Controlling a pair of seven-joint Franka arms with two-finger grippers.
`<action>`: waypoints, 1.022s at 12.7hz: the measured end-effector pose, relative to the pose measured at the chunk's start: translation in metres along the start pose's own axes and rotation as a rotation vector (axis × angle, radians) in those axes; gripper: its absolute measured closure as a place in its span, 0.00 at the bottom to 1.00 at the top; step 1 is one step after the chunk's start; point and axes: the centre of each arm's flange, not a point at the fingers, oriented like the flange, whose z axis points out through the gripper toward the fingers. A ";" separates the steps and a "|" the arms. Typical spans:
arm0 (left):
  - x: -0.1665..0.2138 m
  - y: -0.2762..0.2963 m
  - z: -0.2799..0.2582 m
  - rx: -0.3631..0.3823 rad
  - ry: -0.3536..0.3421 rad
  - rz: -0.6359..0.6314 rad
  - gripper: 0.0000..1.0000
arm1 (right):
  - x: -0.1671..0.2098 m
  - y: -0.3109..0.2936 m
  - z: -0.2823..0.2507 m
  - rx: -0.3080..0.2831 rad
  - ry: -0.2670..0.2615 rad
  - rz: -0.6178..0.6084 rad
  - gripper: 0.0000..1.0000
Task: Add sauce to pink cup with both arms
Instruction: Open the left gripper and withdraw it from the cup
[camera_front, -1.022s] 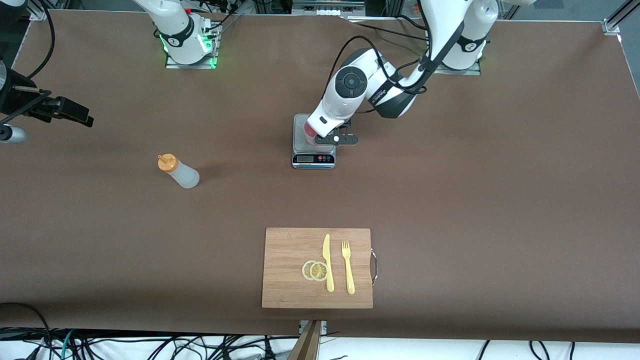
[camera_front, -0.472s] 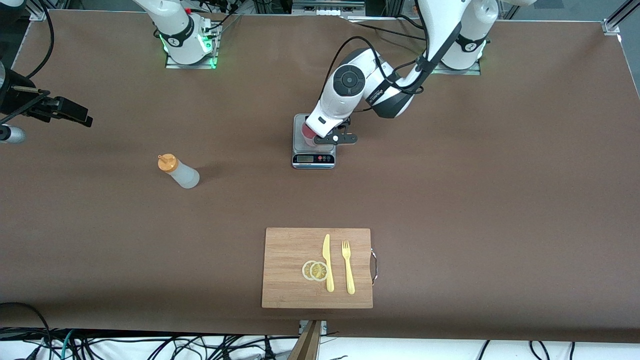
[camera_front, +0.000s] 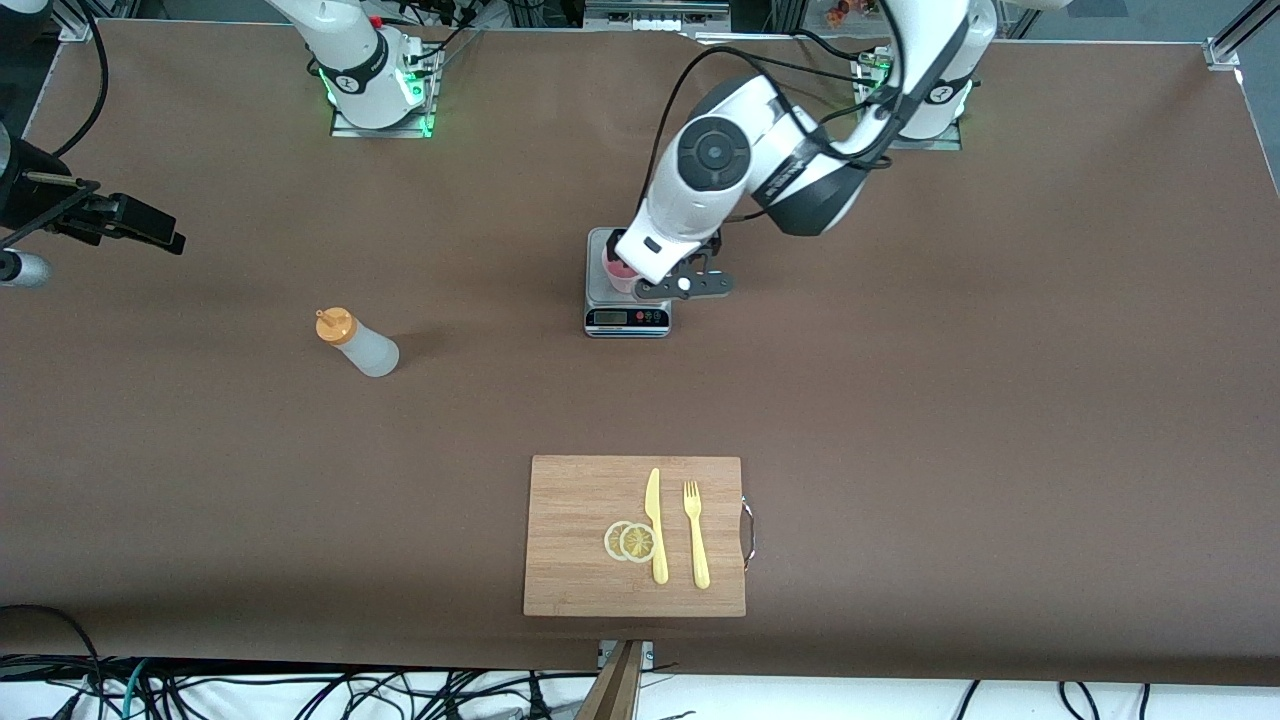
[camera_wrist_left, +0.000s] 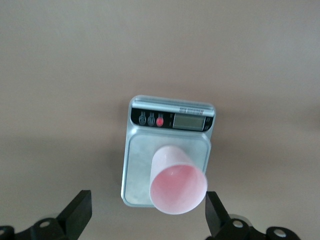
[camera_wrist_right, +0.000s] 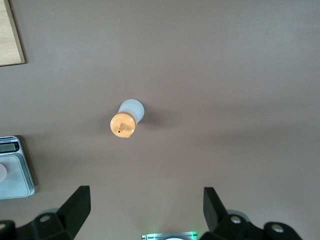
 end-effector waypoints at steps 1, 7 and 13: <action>0.014 -0.010 -0.023 -0.017 0.032 -0.018 0.00 | 0.000 0.000 0.000 0.000 0.000 0.000 0.00; 0.125 -0.168 -0.145 0.037 0.085 0.108 0.00 | 0.000 -0.005 0.002 0.007 -0.005 -0.008 0.00; 0.170 -0.331 -0.231 0.053 0.068 0.079 0.00 | 0.004 -0.025 0.017 0.031 -0.052 -0.075 0.00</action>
